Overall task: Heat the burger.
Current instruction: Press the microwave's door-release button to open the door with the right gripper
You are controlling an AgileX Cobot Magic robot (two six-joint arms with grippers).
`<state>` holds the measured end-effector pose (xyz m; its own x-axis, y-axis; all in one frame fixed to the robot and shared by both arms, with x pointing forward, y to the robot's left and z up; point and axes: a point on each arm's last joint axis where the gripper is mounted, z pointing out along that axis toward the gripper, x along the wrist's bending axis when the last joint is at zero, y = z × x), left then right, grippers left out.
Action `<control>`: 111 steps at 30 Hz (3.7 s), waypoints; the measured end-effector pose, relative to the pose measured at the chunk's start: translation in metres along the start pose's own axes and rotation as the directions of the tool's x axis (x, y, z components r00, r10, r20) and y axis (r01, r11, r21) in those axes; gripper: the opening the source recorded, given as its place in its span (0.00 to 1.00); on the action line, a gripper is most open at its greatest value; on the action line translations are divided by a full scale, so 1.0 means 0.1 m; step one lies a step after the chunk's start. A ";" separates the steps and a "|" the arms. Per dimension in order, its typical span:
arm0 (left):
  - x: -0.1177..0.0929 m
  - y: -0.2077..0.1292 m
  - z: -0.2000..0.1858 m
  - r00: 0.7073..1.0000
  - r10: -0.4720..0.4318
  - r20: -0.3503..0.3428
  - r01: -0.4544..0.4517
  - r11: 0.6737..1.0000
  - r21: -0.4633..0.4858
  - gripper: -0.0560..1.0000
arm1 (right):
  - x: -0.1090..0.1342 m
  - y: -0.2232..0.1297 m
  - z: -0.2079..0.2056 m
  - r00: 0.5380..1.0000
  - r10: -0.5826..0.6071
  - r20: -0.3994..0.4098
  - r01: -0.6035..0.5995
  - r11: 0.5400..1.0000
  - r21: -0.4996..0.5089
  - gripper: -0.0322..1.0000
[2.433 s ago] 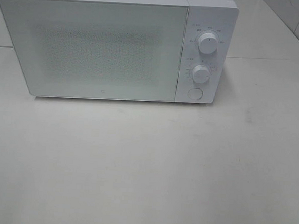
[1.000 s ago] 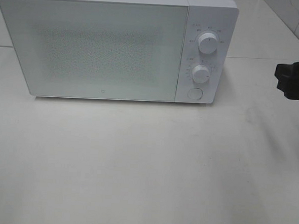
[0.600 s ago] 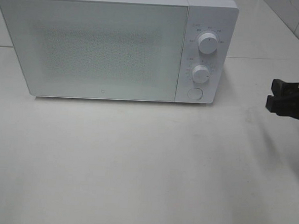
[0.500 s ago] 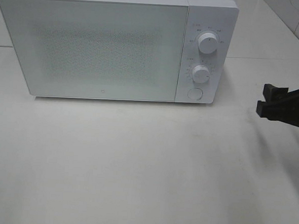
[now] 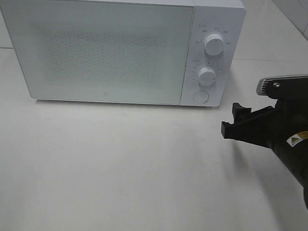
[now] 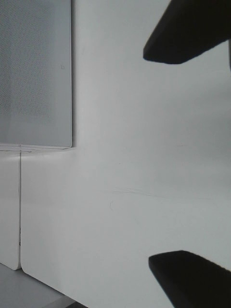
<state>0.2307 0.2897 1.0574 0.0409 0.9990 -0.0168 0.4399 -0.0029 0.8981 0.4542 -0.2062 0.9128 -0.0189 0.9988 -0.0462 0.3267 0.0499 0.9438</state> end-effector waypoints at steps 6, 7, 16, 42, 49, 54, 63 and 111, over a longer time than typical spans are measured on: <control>0.00 0.00 0.00 1.000 0.000 0.000 0.000 1.000 0.000 0.97 | 0.24 -0.01 0.07 1.000 0.008 -0.011 -0.008 1.000 0.004 0.77; 0.00 0.00 0.00 1.000 0.000 0.000 0.000 1.000 0.000 0.97 | 0.31 -0.01 0.08 1.000 0.007 -0.016 -0.007 1.000 0.004 0.77; 0.00 0.00 0.00 1.000 0.000 0.000 0.000 1.000 0.000 0.97 | 0.52 -0.05 0.13 0.999 -0.012 -0.033 0.012 1.000 0.015 0.77; 0.00 0.00 0.00 1.000 0.000 0.000 0.000 1.000 0.000 0.97 | 0.54 -0.06 0.13 0.648 0.761 -0.002 -0.761 0.648 0.036 0.48; 0.00 0.00 0.00 1.000 0.000 0.000 0.000 1.000 0.000 0.97 | 0.54 -0.06 0.13 0.213 0.977 0.016 -0.977 0.212 0.033 0.22; 0.00 0.00 0.00 1.000 0.000 0.000 0.000 1.000 0.000 0.97 | 0.54 -0.07 0.13 0.058 0.998 0.034 -0.998 0.057 0.035 0.11; 0.00 0.00 0.00 1.000 0.000 0.000 0.000 1.000 0.000 0.97 | 0.57 -0.11 0.14 -0.046 0.995 0.090 -0.998 -0.050 0.045 0.05; 0.00 0.00 0.00 1.000 0.000 0.000 0.000 1.000 0.000 0.97 | 0.70 -0.18 1.24 -0.120 0.987 0.106 -0.993 -0.120 -0.013 0.05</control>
<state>0.2307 0.2897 1.0574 0.0409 0.9990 -0.0168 0.4399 -0.0029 0.8981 0.5645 -0.1367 0.8517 0.4250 -0.0706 0.9024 -0.0325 -0.9975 -0.0627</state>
